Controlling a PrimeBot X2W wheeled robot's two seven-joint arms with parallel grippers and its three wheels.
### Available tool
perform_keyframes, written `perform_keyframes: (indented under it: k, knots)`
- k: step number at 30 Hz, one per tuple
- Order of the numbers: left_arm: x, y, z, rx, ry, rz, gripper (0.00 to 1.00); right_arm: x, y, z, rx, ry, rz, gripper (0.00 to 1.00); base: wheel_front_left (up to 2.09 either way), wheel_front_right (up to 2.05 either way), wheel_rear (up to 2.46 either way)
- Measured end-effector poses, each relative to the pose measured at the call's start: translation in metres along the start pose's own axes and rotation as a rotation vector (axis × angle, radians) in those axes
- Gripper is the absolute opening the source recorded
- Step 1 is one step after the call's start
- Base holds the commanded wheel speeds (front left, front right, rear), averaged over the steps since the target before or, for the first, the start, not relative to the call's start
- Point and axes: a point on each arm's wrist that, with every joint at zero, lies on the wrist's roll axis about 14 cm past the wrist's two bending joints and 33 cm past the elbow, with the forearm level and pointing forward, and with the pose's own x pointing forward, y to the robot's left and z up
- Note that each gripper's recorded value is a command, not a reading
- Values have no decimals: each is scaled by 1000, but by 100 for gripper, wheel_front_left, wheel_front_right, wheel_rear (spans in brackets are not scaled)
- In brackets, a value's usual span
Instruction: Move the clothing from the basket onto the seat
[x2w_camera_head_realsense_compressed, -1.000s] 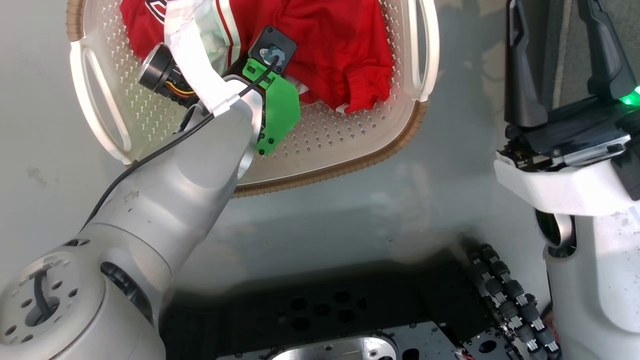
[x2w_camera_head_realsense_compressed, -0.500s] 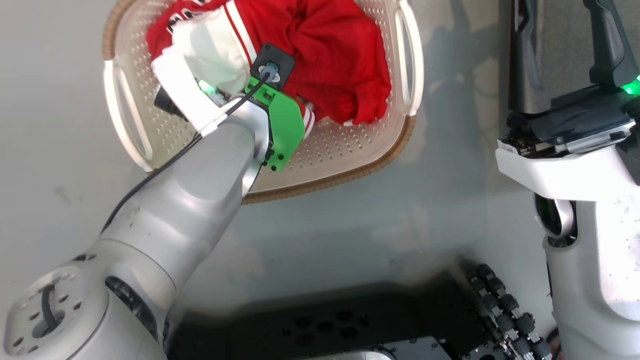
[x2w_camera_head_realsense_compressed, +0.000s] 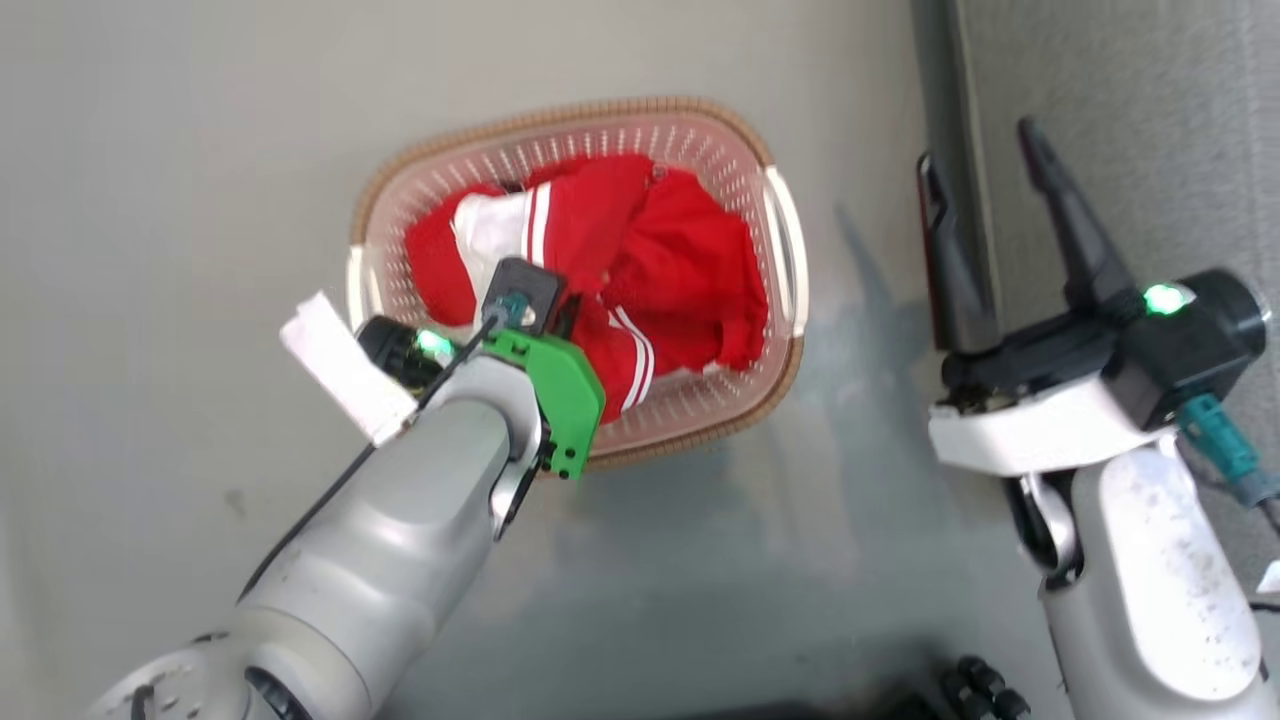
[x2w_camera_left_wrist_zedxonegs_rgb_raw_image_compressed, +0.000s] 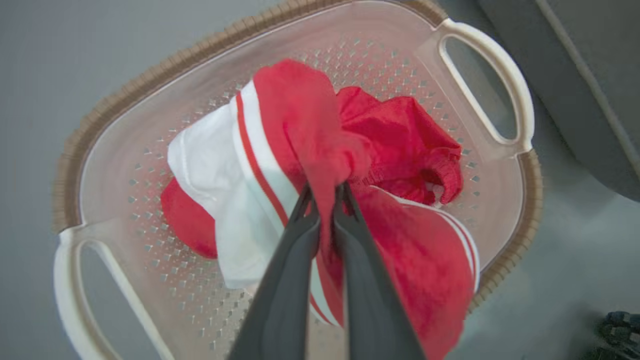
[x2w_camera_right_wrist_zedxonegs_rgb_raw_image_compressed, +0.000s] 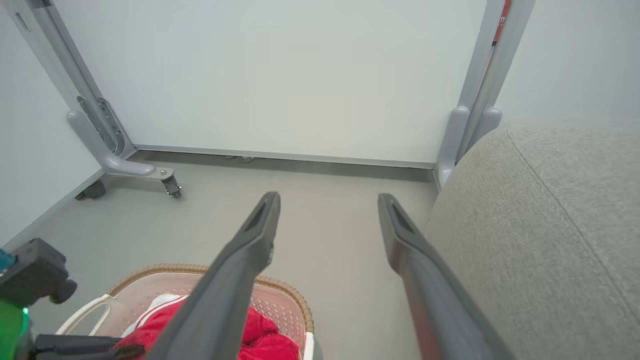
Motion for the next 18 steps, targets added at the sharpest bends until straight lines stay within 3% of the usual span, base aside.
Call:
perform_keyframes:
  k: [18]
  knots:
    - [-137, -44, 85, -9, -417, 68, 0, -120, 59, 66, 46, -21, 75, 100, 0, 0, 0]
